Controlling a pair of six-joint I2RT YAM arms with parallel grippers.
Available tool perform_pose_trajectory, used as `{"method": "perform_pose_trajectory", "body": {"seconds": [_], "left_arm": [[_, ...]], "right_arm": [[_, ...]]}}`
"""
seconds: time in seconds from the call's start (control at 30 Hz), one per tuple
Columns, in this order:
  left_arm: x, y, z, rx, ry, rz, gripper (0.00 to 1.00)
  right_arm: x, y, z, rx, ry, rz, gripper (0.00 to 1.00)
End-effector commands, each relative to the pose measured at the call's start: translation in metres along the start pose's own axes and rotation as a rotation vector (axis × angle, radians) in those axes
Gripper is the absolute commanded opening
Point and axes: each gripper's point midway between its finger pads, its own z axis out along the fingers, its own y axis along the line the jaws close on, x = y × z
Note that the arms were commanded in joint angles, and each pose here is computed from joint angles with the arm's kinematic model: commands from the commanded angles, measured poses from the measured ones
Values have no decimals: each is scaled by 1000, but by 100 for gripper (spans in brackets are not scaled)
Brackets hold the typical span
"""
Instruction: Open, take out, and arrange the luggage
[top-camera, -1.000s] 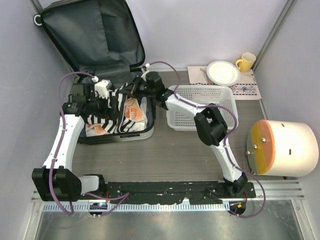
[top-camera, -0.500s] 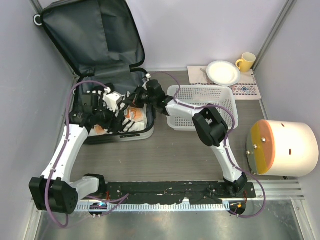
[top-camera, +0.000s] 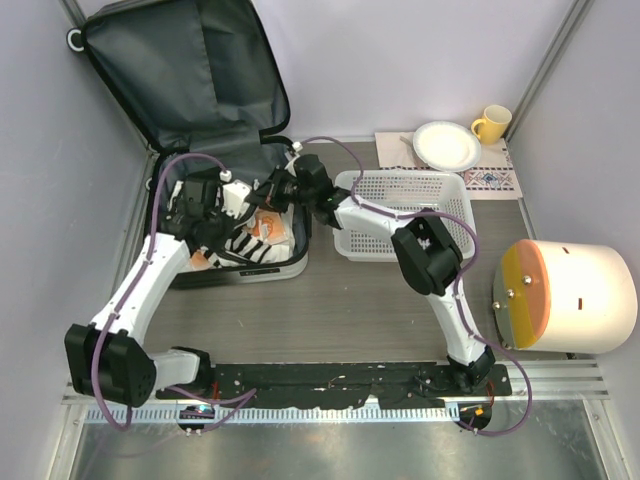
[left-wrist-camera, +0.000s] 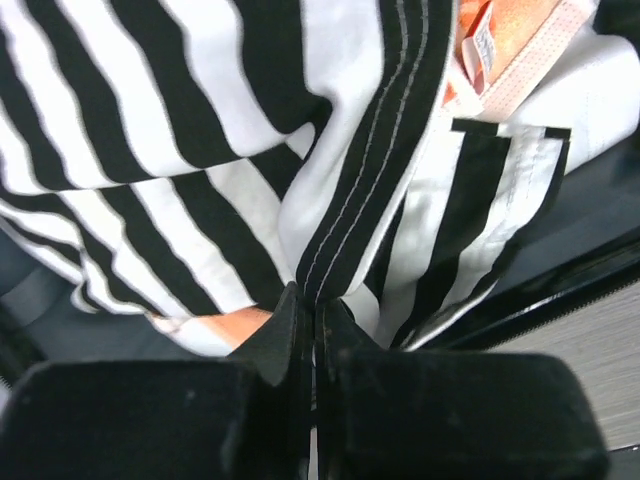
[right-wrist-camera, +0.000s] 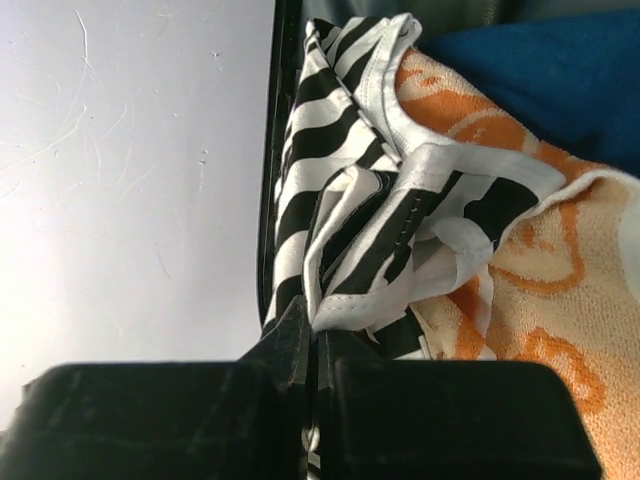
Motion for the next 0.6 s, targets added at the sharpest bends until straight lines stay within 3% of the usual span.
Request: {"method": "perform_pose_trajectory", "body": {"seconds": [0.0, 0.17, 0.33, 0.53, 0.57], "left_arm": [[-5, 23, -46, -117, -16, 48, 0], [25, 28, -72, -161, 61, 128, 0], [55, 25, -72, -167, 131, 169, 0], [59, 20, -79, -158, 111, 154, 0], [61, 18, -82, -146, 111, 157, 4]], "right_arm": [[4, 56, -23, -84, 22, -53, 1], [29, 53, -27, -67, 91, -35, 1], [59, 55, -33, -64, 176, -18, 1], [90, 46, -49, -28, 280, 8, 1], [93, 45, -52, -26, 288, 15, 1]]}}
